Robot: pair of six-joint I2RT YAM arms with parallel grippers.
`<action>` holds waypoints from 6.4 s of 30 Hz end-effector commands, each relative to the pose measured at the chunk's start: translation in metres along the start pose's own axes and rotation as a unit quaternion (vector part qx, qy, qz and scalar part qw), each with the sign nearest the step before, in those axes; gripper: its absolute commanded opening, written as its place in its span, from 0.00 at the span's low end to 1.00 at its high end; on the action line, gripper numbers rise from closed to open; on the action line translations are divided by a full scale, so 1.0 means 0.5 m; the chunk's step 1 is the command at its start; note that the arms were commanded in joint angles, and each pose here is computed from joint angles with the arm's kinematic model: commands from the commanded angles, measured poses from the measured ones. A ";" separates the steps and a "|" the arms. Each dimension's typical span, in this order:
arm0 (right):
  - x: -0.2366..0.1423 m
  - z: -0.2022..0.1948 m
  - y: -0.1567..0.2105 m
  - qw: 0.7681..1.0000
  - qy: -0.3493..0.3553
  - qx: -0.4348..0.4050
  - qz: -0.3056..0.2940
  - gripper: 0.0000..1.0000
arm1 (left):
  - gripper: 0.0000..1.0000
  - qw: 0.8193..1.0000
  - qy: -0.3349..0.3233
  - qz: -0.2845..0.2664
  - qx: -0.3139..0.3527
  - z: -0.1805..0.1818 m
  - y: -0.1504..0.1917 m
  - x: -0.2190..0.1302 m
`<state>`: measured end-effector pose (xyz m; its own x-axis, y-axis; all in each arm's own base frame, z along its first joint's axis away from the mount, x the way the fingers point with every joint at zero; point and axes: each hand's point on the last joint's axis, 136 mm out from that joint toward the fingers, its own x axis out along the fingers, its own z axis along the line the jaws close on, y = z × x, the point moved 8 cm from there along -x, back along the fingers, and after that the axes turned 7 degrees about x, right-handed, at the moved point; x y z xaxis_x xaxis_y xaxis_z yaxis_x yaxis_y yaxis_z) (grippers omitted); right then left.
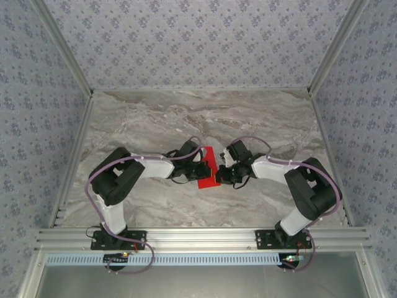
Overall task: Fold a paper plane with a square sheet of paper (pick it up from the middle)
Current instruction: Fold the triangle a second time at the center of the table, then turn over the paper at the center of the table.
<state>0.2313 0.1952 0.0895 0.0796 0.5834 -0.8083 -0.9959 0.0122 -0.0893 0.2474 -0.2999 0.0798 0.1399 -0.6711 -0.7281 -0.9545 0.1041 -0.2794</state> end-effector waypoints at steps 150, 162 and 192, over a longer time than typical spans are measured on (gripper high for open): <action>-0.044 0.041 -0.027 0.997 -0.012 0.008 -0.072 0.09 | 0.00 0.993 -0.067 -0.045 -0.081 0.125 0.023 -0.068; 0.011 0.046 -0.091 0.998 -0.026 0.022 -0.054 0.28 | 0.13 0.996 0.000 -0.078 -0.051 0.072 -0.004 -0.102; -0.009 0.064 -0.081 0.992 -0.101 0.004 -0.073 0.53 | 0.28 0.991 -0.034 -0.105 -0.071 0.090 -0.007 -0.135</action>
<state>0.2705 0.2150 0.1168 0.2232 0.7051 -0.6731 -0.9728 0.1168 -0.2003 0.2535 -0.2282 0.0978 0.3330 -0.6260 -0.7051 -0.9340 -0.1162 -0.3379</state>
